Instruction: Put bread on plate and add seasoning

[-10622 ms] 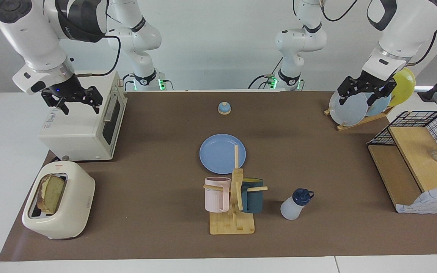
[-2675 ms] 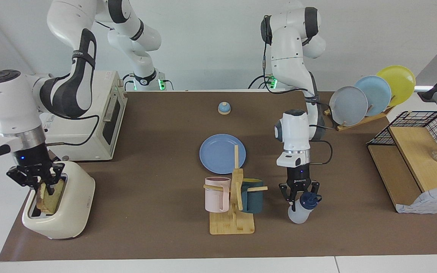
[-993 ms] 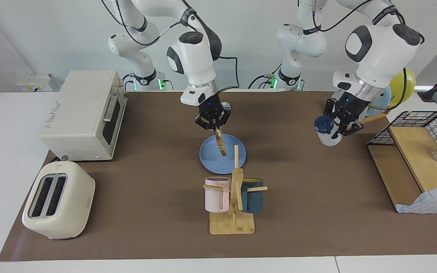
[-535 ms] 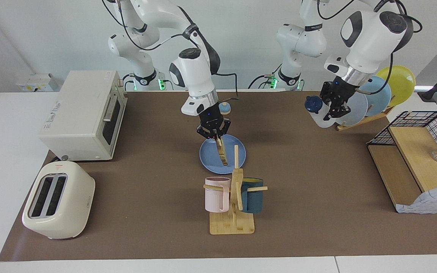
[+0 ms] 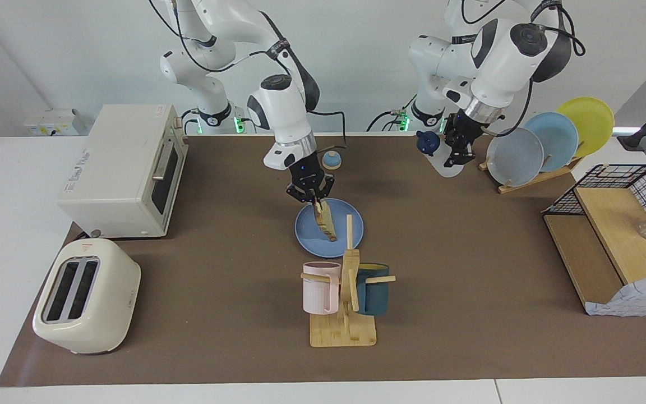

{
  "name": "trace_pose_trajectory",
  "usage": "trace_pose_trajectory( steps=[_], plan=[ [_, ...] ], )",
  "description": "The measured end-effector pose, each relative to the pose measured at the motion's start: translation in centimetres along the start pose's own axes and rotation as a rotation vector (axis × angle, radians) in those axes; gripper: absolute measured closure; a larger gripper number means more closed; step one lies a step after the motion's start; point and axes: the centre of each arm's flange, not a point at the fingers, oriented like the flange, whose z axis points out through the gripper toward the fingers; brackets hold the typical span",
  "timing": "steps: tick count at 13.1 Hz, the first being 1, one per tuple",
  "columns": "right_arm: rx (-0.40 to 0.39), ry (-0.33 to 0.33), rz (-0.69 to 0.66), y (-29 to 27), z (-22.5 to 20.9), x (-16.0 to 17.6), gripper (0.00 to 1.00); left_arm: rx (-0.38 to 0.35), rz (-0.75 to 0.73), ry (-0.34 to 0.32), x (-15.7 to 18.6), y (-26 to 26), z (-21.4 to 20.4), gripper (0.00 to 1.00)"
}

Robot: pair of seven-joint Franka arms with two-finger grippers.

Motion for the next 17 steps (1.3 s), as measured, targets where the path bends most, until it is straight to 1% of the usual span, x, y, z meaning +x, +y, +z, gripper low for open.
trace_pose_trajectory(
  steps=[1,2,3,4,7,10,11,13,15,17],
  plan=[
    [-0.002,0.000,0.004,0.3,0.0,0.0,0.91,0.000,-0.006,-0.001,0.0,0.2,0.0,0.54],
    [-0.003,0.000,0.007,0.4,0.0,0.1,0.86,0.001,-0.013,0.000,-0.1,0.4,0.0,0.54],
    [-0.003,0.000,0.007,0.4,0.0,0.1,0.86,0.001,-0.018,0.000,-0.1,0.5,0.0,0.54],
    [-0.003,0.000,0.007,0.4,-0.1,0.1,0.78,0.001,-0.020,0.000,-0.1,0.6,0.0,0.54],
    [0.000,0.006,0.007,0.4,-0.3,0.3,0.41,0.002,-0.021,-0.001,0.0,0.6,0.0,0.54],
    [0.000,0.022,0.026,1.1,-0.8,1.4,0.04,0.005,-0.033,0.000,-0.4,0.5,-0.1,0.54],
    [0.001,0.030,0.032,1.3,-1.1,1.9,0.00,0.006,-0.037,0.000,-0.6,0.5,-0.1,0.54],
    [0.000,0.026,0.033,0.8,-1.9,2.7,0.00,0.007,-0.043,0.001,-0.9,0.4,-0.1,0.54],
    [-0.015,-0.008,0.032,0.0,-3.1,3.9,0.00,0.008,-0.046,0.001,-1.0,0.4,-0.1,0.54],
    [-0.034,-0.044,0.037,-0.6,-4.9,5.9,0.00,0.008,-0.046,0.001,-1.0,0.4,-0.1,0.54]
  ],
)
